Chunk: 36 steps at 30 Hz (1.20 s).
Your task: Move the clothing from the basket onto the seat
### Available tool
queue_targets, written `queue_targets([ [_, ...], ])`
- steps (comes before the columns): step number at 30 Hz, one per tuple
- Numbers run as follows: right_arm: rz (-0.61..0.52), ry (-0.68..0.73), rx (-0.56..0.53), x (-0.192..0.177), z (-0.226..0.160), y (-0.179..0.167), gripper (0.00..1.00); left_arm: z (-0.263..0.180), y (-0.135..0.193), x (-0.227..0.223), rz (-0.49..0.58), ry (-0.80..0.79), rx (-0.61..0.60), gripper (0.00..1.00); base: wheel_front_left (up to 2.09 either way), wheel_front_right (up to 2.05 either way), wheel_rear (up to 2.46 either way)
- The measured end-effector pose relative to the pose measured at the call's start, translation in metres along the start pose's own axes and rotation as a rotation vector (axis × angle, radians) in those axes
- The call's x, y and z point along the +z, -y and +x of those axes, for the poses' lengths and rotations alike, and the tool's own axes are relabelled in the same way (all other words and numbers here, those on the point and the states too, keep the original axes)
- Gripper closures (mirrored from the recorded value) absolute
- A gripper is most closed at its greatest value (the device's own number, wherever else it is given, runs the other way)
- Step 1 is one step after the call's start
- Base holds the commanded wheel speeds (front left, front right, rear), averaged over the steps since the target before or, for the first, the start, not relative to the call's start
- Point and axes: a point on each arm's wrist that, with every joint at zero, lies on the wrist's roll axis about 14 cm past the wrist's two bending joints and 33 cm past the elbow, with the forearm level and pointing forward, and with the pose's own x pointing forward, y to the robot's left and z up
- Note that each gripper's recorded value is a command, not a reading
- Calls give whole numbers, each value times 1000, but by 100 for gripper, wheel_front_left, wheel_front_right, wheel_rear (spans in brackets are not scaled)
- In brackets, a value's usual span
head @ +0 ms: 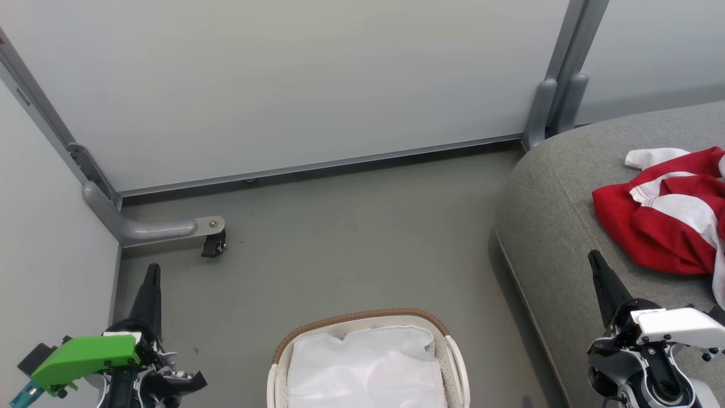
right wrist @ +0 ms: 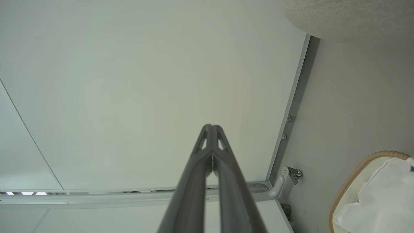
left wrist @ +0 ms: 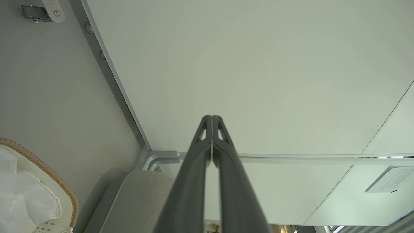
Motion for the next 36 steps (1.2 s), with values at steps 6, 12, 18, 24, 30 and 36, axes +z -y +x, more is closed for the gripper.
queue_targets([
  [6, 0, 0, 0, 0, 0, 0, 100, 0, 0, 0, 0, 0, 0, 100, 0, 0, 0],
  [12, 0, 0, 0, 0, 0, 0, 100, 0, 0, 0, 0, 0, 1, 100, 0, 0, 0],
  [18, 0, 0, 0, 0, 0, 0, 100, 0, 0, 0, 0, 0, 0, 100, 0, 0, 0],
  [24, 0, 0, 0, 0, 0, 0, 100, 0, 0, 0, 0, 0, 0, 100, 0, 0, 0],
  [30, 0, 0, 0, 0, 0, 0, 100, 0, 0, 0, 0, 0, 0, 100, 0, 0, 0],
  [36, 0, 0, 0, 0, 0, 0, 100, 0, 0, 0, 0, 0, 0, 100, 0, 0, 0],
])
